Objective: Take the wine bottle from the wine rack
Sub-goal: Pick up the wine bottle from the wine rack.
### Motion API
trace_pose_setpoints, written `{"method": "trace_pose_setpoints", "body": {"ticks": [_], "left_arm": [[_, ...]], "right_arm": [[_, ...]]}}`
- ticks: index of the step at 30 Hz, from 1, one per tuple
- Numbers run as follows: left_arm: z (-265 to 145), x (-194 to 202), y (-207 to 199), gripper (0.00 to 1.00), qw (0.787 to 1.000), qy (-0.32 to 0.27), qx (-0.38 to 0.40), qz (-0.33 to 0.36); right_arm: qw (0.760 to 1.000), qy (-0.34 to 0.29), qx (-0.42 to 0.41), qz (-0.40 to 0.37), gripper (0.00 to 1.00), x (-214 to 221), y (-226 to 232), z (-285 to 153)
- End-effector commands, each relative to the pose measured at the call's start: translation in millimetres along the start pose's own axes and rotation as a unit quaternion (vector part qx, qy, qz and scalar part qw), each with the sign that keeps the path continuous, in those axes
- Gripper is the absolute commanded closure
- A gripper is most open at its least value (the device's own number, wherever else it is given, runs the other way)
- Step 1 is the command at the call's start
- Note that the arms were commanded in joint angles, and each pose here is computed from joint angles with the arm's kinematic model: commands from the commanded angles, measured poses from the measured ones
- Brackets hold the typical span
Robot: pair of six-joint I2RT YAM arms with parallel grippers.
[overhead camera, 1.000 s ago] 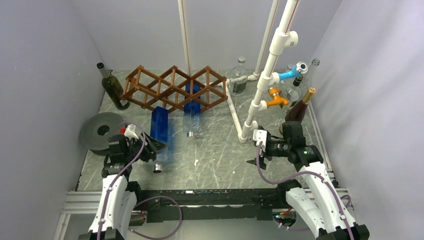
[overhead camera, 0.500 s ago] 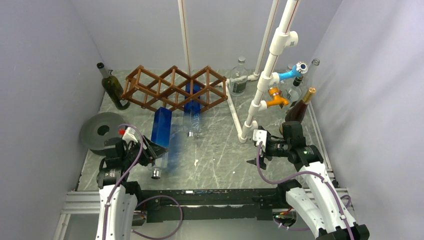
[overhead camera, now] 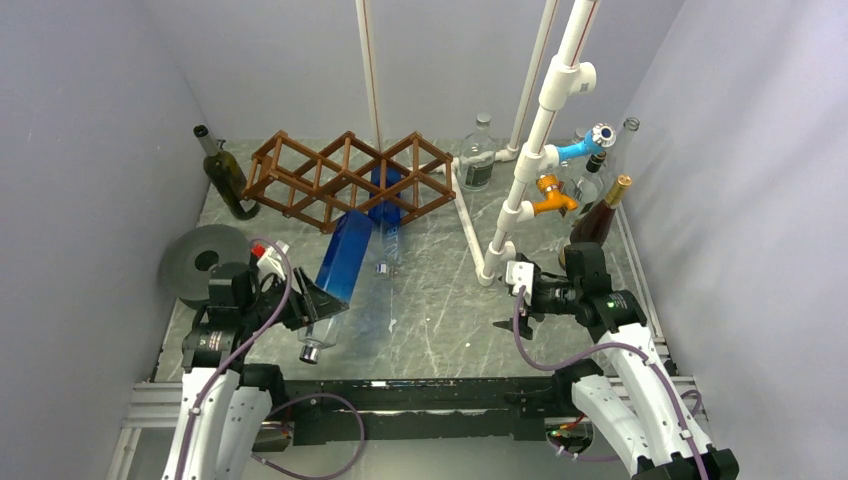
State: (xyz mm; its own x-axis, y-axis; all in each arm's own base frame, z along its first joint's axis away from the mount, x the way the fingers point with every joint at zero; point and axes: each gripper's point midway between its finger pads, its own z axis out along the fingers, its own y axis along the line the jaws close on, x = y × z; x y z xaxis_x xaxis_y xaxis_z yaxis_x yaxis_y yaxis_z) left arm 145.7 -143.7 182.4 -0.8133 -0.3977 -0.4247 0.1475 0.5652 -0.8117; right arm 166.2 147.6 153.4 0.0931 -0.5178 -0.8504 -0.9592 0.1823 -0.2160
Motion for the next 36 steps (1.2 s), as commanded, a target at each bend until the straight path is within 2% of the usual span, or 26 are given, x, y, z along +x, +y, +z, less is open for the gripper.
{"method": "trace_pose_setpoints", "body": {"ticks": [1, 13, 21, 29, 36], "left_arm": [[-16, -17, -65, 1.00, 0.988, -0.016, 0.097, 0.120], [3, 14, -101, 1.00, 0.980, 0.075, 0.133, 0.126], [37, 49, -131, 1.00, 0.965, 0.157, 0.143, 0.153], [70, 76, -156, 1.00, 0.949, 0.224, 0.153, 0.162], [92, 91, -166, 1.00, 0.942, 0.260, 0.164, 0.139]], "right_arm": [[0.999, -0.025, -0.019, -0.029, 0.00, -15, 5, -2], [0.993, -0.052, -0.064, -0.087, 0.00, -52, 16, -20], [0.979, -0.105, -0.115, -0.135, 0.00, -73, 43, -29], [0.979, -0.110, -0.101, -0.137, 0.00, -71, 34, -23], [0.981, -0.091, -0.080, -0.152, 0.00, -73, 7, -7]]}}
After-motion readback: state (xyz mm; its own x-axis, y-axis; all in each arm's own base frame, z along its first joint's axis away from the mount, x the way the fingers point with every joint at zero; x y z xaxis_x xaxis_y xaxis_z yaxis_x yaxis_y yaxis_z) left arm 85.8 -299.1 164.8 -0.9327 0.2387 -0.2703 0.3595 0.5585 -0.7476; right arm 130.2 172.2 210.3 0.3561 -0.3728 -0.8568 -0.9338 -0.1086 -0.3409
